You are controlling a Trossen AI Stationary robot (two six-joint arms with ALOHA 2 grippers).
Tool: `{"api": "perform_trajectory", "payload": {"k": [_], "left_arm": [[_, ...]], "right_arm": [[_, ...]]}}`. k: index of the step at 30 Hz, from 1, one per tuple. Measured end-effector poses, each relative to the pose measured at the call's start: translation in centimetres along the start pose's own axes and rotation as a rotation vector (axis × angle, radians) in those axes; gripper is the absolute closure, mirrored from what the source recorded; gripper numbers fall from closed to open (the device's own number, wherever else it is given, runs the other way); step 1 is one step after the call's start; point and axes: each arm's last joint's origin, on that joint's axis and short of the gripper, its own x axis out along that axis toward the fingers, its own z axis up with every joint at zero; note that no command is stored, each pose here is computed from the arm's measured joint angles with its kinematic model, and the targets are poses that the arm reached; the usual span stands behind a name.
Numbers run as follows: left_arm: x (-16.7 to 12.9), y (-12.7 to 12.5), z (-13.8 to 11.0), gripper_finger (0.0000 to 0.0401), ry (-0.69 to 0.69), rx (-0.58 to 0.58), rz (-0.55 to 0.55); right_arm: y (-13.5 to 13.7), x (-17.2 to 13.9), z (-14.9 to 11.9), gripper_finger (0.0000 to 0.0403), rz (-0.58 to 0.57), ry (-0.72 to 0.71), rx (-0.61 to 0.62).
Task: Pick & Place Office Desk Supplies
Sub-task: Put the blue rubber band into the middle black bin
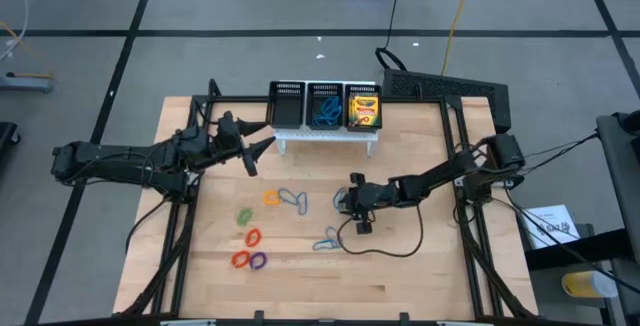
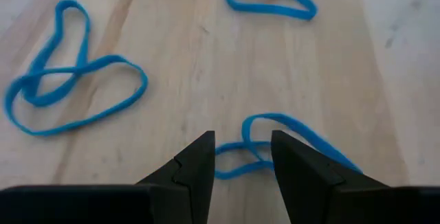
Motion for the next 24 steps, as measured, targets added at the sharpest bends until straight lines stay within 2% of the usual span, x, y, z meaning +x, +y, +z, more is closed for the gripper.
{"api": "perform_trajectory", "payload": {"k": [9,12,15,24], "left_arm": [[0.0,0.0,0.0,0.0158,0.0,-0.001,0.0],[0.0,0.0,0.0,0.0158,0.0,-0.001,0.0],[0.0,0.0,0.0,0.0158,0.0,-0.001,0.0],[0.0,0.0,0.0,0.0158,0.0,-0.001,0.0]], "right_arm": [[-1.4,1.4,-0.4,0.0272,-0.031,0.027,0.073],[-1.7,1.6,-0.5,0.028,0.014,0.028,0.104],[-1.7,1.6,-0.5,0.0296,0.051,0.029,0.117],[-1.6,1.6,-0.5,0.0365,0.062,0.027,0.113]]}}
